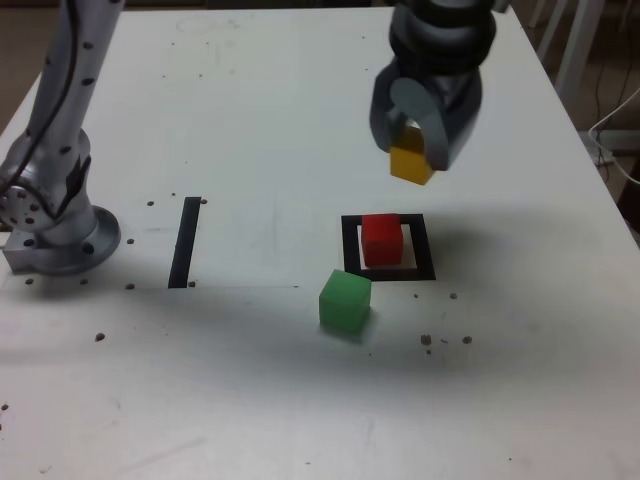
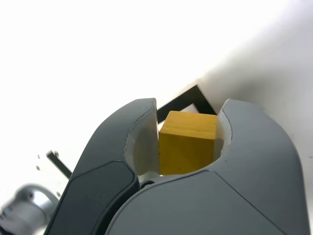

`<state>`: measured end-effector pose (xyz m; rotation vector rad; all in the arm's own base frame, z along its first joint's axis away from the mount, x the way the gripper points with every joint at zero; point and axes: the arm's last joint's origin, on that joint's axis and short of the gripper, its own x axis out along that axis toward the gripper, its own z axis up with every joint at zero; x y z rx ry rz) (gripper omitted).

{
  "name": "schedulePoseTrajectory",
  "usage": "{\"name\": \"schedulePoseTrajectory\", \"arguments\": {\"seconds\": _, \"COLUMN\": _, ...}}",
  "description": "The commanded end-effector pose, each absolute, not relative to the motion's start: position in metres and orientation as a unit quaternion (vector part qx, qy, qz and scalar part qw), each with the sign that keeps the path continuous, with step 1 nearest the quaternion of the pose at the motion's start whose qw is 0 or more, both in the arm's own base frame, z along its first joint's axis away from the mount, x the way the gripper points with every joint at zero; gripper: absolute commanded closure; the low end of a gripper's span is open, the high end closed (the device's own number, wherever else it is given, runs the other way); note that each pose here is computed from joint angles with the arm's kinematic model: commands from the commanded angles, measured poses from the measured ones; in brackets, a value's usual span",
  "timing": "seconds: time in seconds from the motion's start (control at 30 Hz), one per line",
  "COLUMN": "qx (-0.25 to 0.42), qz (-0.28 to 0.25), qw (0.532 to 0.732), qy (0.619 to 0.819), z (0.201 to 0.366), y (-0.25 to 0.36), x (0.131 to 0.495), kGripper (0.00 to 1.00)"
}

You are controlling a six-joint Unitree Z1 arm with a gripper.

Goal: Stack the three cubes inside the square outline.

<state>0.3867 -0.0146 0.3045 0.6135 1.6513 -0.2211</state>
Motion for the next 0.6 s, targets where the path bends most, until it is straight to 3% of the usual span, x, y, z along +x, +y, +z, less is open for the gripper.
{"name": "schedulePoseTrajectory", "arguments": {"seconds": 0.0, "qx": 0.244, "qz": -0.082, "qw": 0.639, "qy": 0.725, "z": 0.309, "y": -0.014, "x": 0.38, "kGripper": 0.76}}
{"name": "schedulePoseTrajectory", "arguments": {"seconds": 0.27, "qx": 0.133, "qz": -0.022, "qw": 0.654, "qy": 0.744, "z": 0.307, "y": -0.017, "x": 0.362, "kGripper": 0.76}}
{"name": "schedulePoseTrajectory", "arguments": {"seconds": 0.57, "qx": 0.071, "qz": 0.013, "qw": 0.659, "qy": 0.749, "z": 0.306, "y": -0.019, "x": 0.358, "kGripper": 0.76}}
